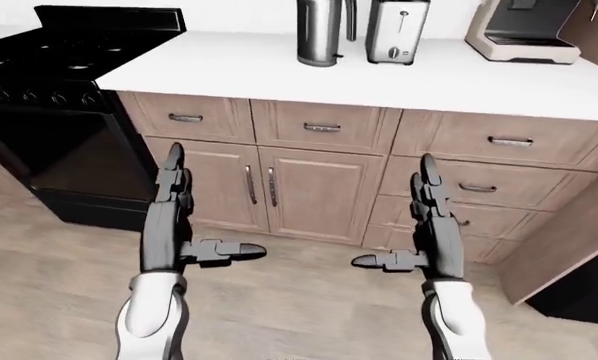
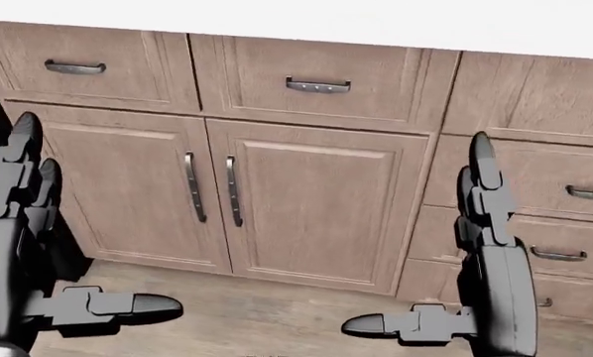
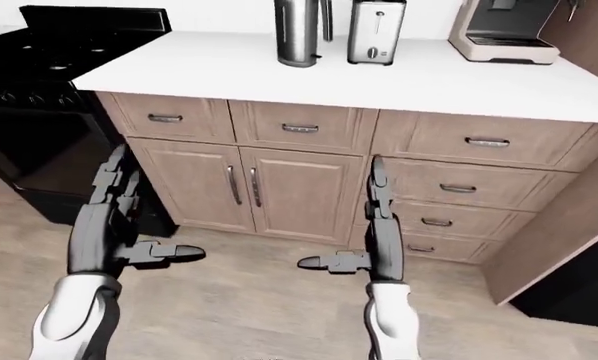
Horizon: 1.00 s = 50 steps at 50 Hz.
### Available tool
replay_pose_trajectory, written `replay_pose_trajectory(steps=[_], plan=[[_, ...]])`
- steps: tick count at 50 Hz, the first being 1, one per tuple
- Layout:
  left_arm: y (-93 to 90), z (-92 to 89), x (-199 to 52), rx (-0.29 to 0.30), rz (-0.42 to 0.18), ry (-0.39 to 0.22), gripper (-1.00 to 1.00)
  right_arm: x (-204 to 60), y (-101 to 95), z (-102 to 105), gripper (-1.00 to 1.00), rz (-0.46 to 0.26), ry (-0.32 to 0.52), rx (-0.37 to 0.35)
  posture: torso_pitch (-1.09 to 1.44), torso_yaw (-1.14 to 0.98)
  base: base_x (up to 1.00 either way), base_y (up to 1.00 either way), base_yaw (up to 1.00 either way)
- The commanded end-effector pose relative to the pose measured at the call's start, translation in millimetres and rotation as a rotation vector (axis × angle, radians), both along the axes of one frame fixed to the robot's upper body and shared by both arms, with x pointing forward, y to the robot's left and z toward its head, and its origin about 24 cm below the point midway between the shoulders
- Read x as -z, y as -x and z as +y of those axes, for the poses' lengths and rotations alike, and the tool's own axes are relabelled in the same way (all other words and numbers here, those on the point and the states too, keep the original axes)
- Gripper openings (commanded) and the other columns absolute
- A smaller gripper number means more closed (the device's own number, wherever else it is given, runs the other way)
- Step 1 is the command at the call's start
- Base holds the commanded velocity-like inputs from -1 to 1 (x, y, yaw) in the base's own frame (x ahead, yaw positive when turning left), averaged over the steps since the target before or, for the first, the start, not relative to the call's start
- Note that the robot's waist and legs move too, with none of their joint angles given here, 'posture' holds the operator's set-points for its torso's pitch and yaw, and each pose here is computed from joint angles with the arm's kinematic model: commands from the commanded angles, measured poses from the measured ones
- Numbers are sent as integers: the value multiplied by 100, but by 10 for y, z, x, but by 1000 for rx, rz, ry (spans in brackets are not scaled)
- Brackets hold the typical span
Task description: Press down the lever to turn on the electric kettle.
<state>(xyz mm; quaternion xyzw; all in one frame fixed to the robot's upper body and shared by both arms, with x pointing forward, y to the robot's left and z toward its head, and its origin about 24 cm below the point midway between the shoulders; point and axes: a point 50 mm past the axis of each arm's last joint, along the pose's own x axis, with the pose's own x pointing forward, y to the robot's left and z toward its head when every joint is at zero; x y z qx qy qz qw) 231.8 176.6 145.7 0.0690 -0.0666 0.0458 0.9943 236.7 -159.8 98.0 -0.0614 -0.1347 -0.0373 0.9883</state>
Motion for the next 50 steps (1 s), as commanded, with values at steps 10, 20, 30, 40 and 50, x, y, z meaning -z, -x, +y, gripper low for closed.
replay_pose_trajectory(steps=[10, 20, 30, 40, 50], plan=[[29, -51, -160, 28, -97, -8, 100, -178, 2, -27, 100, -98, 14, 26, 0, 0, 0, 2, 10], [27, -53, -160, 29, -98, -8, 100, -206, 10, -14, 100, -115, 9, 8, 0, 0, 0, 0, 0], [26, -51, -171, 28, -103, -7, 100, -217, 24, -8, 100, -128, 17, 5, 0, 0, 3, 0, 0], [36, -57, -186, 31, -105, -11, 100, -228, 30, -9, 100, -136, 20, 3, 0, 0, 15, 0, 0], [33, -54, -180, 28, -102, -7, 100, -226, 28, -6, 100, -137, 22, 3, 0, 0, 15, 0, 0]])
